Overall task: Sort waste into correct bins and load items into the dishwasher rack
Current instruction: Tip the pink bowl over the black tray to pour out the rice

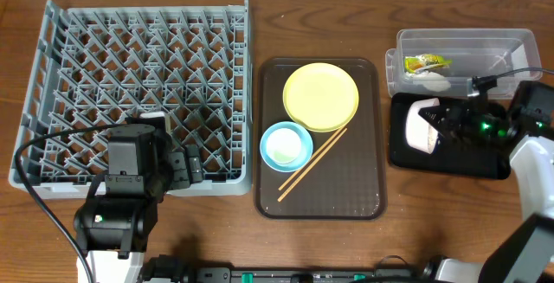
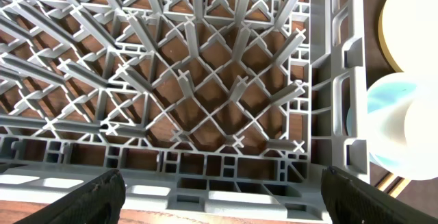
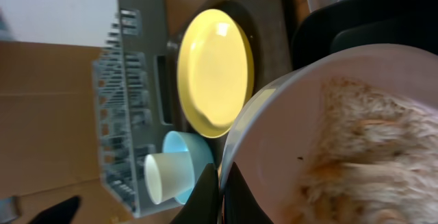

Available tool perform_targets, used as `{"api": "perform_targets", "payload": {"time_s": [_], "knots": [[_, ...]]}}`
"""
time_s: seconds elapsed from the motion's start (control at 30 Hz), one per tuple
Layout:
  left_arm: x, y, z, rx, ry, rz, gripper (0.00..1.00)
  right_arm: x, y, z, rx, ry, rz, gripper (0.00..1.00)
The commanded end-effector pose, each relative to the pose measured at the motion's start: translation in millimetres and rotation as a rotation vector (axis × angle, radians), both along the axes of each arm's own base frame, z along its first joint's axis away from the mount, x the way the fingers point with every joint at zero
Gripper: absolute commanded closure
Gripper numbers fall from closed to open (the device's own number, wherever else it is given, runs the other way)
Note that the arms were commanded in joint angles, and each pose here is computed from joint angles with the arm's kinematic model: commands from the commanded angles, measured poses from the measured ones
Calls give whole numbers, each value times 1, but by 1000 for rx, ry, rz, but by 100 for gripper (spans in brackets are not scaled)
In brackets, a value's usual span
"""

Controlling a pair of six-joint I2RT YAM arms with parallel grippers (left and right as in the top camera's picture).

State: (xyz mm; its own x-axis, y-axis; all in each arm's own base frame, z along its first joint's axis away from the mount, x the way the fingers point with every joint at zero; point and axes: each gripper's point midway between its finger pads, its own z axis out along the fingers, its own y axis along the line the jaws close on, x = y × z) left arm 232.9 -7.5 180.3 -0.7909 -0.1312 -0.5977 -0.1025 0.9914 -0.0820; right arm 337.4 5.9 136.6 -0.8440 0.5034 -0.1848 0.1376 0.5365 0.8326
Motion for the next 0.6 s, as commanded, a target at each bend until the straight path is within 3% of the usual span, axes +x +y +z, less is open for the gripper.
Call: {"api": "perform_targets", "payload": {"time_s": [0.0,0.3,0.57], "knots": [[2,2,9,3,-22,6,7,5,-1,13,144,-85,46,99],[2,2,9,3,-22,7,7,13,-26,-3,374,-99,-1,99],[2,2,9,3,-22,7,7,14,-57,-13,463,-125,-74,99]]}}
